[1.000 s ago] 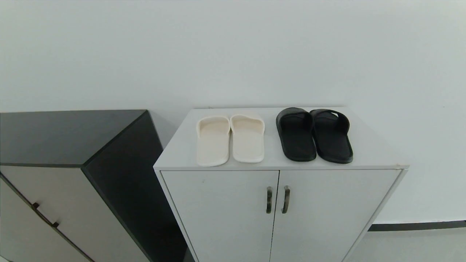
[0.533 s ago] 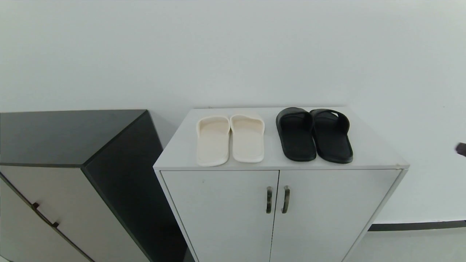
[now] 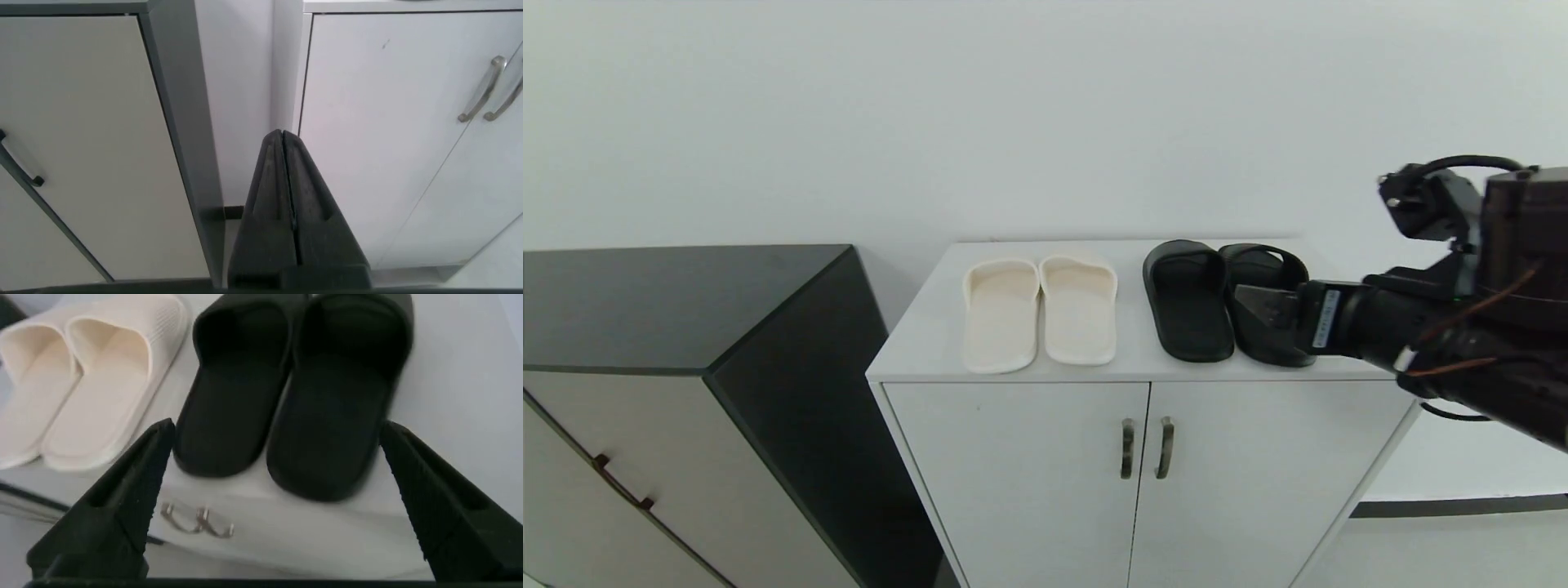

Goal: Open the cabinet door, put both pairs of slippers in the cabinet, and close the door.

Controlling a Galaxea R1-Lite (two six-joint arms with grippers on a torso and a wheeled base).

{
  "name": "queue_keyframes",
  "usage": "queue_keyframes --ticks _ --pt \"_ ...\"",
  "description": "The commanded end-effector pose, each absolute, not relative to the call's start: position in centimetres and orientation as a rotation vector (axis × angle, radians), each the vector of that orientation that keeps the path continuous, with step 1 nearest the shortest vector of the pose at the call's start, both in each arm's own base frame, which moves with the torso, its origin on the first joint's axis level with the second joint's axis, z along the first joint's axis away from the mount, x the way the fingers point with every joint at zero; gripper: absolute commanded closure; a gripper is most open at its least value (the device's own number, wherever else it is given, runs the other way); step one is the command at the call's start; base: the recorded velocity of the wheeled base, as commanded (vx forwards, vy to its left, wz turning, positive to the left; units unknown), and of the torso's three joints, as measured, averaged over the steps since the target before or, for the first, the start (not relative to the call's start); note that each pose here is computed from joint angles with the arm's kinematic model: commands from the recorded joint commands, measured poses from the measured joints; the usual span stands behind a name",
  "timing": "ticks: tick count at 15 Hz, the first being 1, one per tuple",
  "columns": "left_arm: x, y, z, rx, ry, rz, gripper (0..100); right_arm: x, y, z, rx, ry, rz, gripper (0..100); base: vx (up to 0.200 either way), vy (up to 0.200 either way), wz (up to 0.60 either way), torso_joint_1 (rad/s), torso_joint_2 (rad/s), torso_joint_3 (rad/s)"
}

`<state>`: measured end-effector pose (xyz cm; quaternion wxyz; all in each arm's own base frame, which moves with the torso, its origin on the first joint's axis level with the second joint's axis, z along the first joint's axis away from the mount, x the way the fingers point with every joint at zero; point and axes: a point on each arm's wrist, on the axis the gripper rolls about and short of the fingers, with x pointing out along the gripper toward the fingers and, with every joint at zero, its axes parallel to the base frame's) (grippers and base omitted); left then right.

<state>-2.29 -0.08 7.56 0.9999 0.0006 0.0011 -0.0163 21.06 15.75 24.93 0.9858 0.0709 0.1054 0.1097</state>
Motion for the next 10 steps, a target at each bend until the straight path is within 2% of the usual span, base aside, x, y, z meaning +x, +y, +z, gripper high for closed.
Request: queue_keyframes --ticks 1,5,10 --pt "-2.3 -0.1 7.6 -0.003 0.002 -0.032 100 24.9 19.0 23.0 0.068 0.229 0.172 0 0.0 0.0 0.0 0.0 0.0 0.0" --pt "-2.3 -0.1 7.5 -0.005 0.003 -0.029 100 29.5 20.4 22.4 0.033 0.212 0.117 0 0.0 0.0 0.0 0.0 0.0 0.0" --pt "-2.3 -0.1 7.6 -0.009 0.002 -0.029 100 32.4 20.1 22.2 -0.013 0.198 0.057 0 0.0 0.0 0.0 0.0 0.0 0.0"
